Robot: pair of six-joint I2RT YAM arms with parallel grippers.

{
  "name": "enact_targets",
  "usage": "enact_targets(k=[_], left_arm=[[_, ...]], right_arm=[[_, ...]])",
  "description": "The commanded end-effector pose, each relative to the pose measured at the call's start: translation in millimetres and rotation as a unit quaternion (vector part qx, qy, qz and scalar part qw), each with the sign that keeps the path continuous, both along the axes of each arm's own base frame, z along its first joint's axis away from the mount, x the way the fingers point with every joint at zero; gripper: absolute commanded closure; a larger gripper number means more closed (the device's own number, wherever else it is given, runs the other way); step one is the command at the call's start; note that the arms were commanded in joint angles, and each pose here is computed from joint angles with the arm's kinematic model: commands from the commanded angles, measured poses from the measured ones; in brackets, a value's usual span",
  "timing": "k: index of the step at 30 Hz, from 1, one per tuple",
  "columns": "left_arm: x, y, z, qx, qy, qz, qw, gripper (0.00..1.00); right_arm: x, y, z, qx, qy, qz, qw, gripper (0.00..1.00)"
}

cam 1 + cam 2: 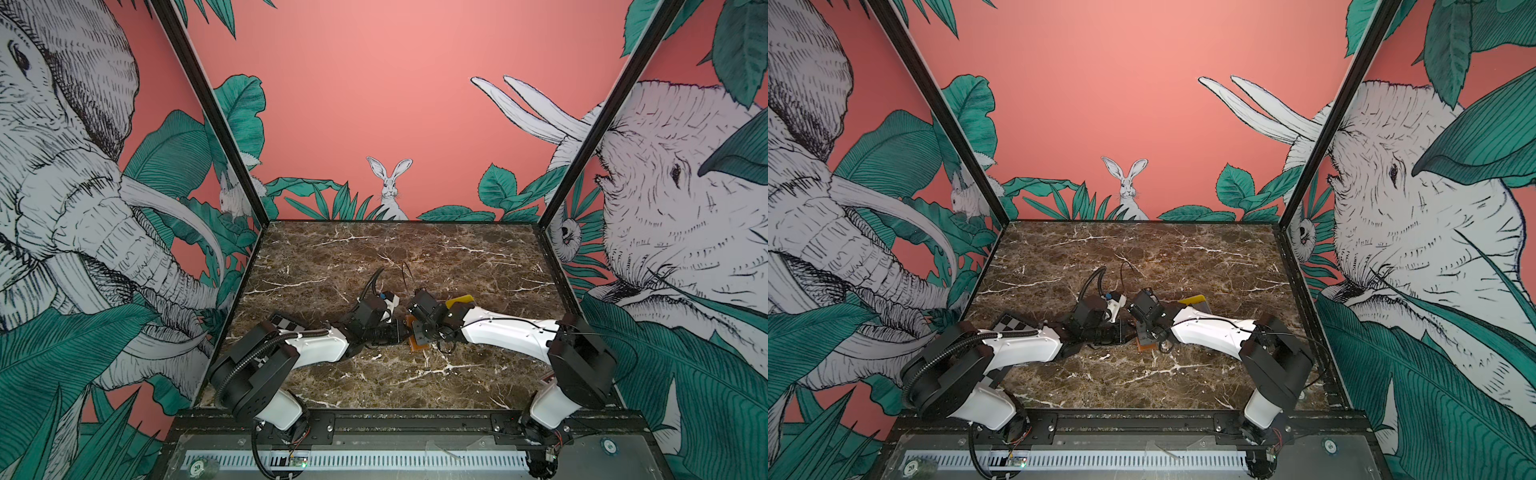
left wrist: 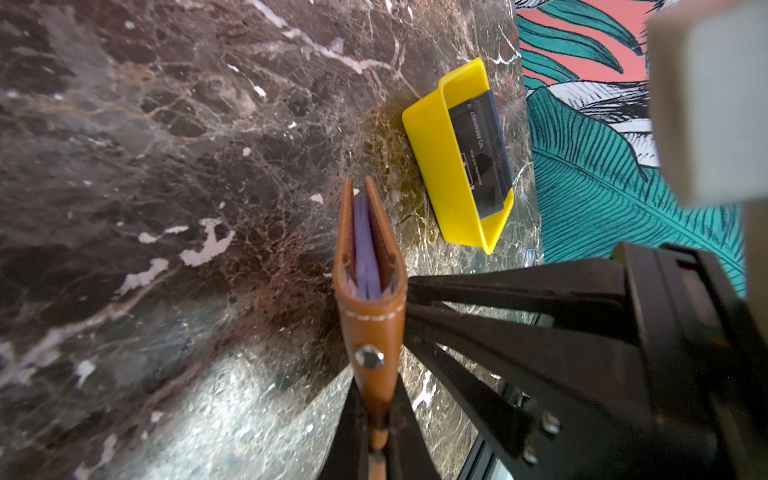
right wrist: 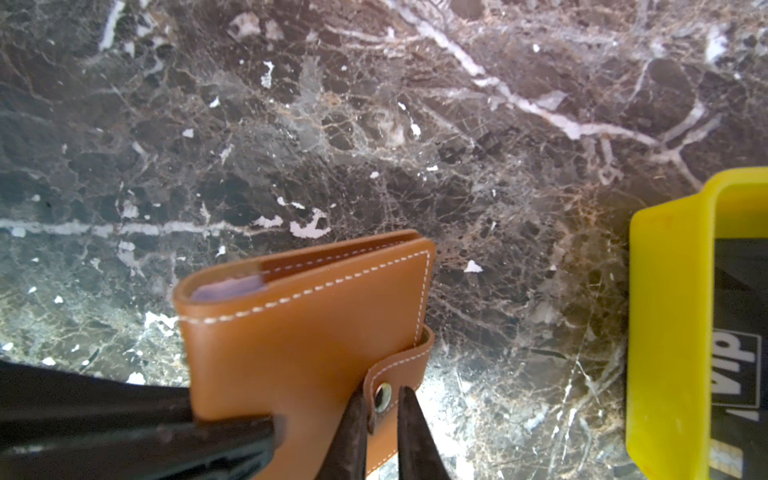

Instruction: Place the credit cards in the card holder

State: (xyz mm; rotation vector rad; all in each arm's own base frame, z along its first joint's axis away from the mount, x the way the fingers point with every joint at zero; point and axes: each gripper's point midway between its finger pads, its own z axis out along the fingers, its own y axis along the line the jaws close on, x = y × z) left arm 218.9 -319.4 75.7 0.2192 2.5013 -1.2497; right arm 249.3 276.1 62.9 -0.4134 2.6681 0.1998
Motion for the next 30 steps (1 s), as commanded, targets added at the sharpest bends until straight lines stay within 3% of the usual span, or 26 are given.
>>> enact_targets(k=[1,30], left_arm=[[-4,-10,13,-0.020,-0.004,-0.018,1.000,0.93],[-2,-1,-2,0.000,0.002,0.009,1.000,0.93]], right_arm=[[8,-9,-1,-0.025,-0.015,-0.019,0.999,0.88],[1,-22,13,-0.010,-0.040,-0.038,0.998,0.99]])
